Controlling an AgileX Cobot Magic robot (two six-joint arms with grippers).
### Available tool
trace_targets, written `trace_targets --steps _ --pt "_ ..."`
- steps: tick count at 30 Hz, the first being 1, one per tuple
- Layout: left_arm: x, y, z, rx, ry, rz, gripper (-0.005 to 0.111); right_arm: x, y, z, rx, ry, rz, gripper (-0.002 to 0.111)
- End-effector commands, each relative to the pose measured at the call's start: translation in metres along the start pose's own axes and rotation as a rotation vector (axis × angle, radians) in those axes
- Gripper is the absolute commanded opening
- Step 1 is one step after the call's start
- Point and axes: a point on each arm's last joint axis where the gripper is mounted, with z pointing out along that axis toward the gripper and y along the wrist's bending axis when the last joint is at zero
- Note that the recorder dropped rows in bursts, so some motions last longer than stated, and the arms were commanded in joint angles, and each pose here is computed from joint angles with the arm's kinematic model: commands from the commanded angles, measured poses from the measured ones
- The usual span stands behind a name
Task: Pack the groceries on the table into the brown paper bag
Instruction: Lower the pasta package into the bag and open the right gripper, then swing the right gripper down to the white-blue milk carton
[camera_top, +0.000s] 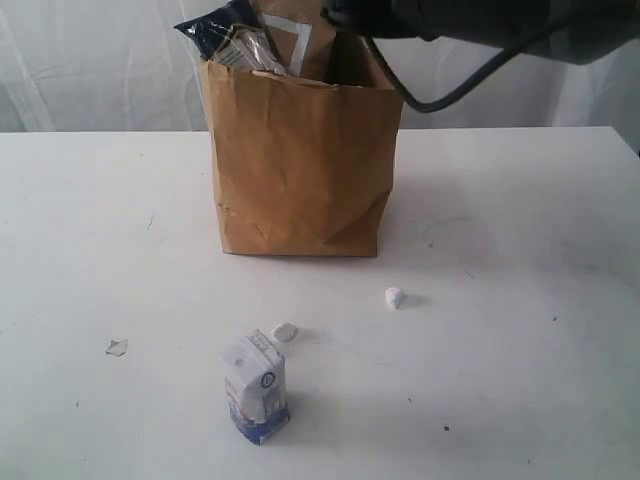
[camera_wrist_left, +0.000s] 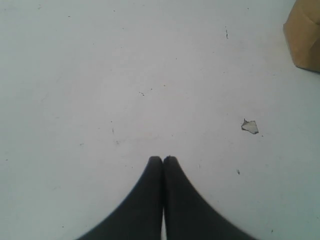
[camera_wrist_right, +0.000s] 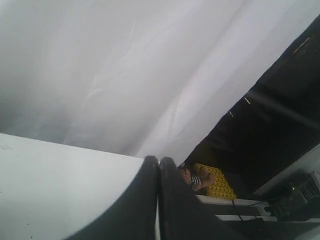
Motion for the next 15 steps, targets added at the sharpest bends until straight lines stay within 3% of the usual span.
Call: trace_targets --steps 1,8,15 --pt "0.001 0.001 0.0 -0.007 -0.003 0.004 0.0 -0.003 -0.009 -0.011 0.002 -0.015 -0.02 0.0" --pt "0.001 0.001 0.0 -0.008 -0.001 0.004 0.0 0.0 0.0 -0.039 -0.177 -0.114 -0.054 0.0" --pt "0.001 0.001 0.0 -0.008 -0.001 0.004 0.0 0.002 0.022 -0.086 -0.636 -0.366 -0.094 0.0"
